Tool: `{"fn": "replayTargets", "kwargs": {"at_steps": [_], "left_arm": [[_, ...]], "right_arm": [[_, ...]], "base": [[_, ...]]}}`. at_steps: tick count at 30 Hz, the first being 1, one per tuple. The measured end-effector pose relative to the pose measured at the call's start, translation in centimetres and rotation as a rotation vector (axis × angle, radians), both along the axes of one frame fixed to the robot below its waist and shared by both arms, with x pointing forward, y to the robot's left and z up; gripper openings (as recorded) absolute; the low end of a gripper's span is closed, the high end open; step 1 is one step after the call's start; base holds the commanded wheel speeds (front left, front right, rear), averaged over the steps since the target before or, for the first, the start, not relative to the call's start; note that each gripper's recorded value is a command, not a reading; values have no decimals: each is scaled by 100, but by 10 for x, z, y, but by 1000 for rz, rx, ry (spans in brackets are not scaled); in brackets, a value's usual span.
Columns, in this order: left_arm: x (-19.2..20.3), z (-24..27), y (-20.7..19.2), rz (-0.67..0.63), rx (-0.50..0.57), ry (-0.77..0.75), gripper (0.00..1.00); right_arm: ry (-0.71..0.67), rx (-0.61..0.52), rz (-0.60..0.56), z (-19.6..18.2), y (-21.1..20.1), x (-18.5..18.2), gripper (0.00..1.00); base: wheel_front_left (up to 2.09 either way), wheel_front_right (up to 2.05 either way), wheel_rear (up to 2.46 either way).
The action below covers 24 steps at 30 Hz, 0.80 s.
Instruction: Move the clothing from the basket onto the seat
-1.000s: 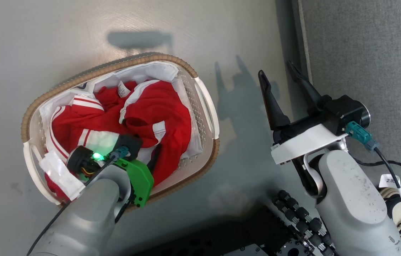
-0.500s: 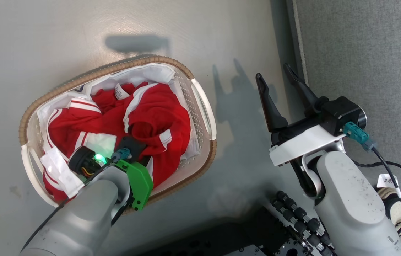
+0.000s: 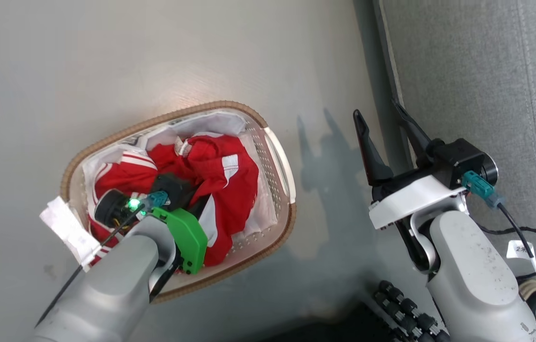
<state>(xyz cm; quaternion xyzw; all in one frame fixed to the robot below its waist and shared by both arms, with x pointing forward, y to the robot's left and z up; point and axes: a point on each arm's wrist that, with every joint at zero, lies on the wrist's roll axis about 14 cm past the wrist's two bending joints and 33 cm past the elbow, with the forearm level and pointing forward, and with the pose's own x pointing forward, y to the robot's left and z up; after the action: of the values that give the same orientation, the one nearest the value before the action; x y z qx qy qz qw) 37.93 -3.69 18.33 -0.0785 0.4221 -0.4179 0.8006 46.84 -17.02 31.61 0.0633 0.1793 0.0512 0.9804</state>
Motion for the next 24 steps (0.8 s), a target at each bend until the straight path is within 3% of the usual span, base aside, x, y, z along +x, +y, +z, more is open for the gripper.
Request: {"fn": "replayTargets", "kwargs": {"at_steps": [24], "left_arm": [[4,148,47,357,-96,-274,0]], "right_arm": [[-214,20,73,108,35,-40,100]], "base": [[0,0,0]]}}
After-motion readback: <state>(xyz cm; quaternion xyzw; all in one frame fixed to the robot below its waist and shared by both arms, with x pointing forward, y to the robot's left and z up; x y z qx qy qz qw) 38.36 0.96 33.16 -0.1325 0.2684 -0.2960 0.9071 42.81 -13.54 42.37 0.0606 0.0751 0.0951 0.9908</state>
